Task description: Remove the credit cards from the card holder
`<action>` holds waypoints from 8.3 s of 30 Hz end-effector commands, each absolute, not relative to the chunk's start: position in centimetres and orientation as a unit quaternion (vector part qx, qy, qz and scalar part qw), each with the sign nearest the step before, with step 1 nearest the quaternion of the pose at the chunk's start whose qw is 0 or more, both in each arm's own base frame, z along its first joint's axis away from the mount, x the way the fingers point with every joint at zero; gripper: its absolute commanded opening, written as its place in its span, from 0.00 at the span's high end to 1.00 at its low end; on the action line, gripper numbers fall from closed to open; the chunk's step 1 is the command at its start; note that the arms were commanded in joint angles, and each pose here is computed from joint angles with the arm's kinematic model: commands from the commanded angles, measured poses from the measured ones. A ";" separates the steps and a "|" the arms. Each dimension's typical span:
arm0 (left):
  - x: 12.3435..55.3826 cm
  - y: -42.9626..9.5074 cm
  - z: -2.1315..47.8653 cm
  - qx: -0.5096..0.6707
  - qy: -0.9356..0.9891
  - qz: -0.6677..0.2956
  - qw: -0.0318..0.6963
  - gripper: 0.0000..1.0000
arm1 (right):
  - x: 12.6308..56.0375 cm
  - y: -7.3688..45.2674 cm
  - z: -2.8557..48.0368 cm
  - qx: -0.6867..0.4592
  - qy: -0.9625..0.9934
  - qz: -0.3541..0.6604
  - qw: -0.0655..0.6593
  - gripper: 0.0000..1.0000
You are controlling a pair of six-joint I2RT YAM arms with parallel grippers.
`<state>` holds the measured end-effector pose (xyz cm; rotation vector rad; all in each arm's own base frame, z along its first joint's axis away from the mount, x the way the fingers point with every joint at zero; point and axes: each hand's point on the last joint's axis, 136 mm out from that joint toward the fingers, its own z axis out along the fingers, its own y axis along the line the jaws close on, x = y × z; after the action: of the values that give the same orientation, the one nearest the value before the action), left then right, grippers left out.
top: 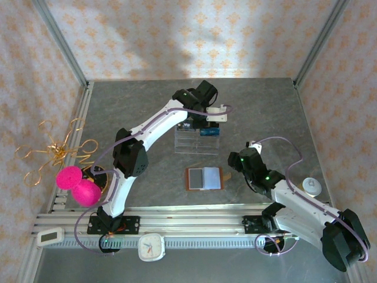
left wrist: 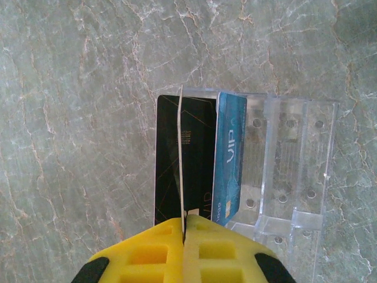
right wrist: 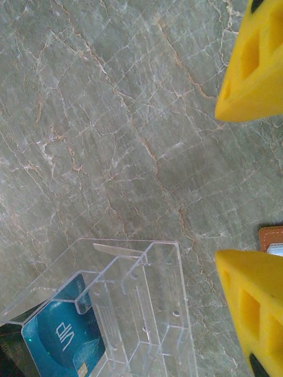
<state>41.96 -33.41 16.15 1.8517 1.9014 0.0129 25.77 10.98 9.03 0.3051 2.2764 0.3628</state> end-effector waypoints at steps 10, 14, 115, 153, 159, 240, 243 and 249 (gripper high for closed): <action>42.6 -32.5 17.1 0.670 0.695 0.034 0.260 1.00 | 26.4 11.5 10.5 0.120 0.889 0.162 0.411 0.43; 42.6 -32.5 17.1 0.668 0.696 0.036 0.262 1.00 | 26.3 11.6 10.6 0.120 0.888 0.166 0.411 0.43; 42.7 -33.3 13.7 0.665 0.708 0.097 0.218 1.00 | 26.4 11.4 8.8 0.123 0.897 0.153 0.396 0.44; 47.9 -34.0 20.1 0.550 0.729 0.170 0.370 0.60 | 26.4 12.0 8.8 0.116 0.897 0.168 0.393 0.44; 48.0 -35.0 27.6 0.452 0.744 0.105 0.482 0.61 | 27.1 13.8 9.6 0.083 0.896 0.195 0.390 0.43; 21.9 -32.0 8.3 0.106 0.866 -0.369 0.321 0.92 | 18.9 26.0 8.3 -0.023 0.876 0.256 0.409 0.74; 21.6 -33.4 8.4 0.126 0.863 -0.381 0.306 0.92 | 19.1 24.0 9.5 0.004 0.869 0.249 0.428 0.66; 21.4 -35.8 6.7 0.156 0.874 -0.371 0.273 0.92 | 18.6 20.9 10.7 0.039 0.862 0.258 0.435 0.65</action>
<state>21.80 -34.51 7.09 0.3482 2.3400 -0.9769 18.49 23.39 11.72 0.0356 2.1303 0.7257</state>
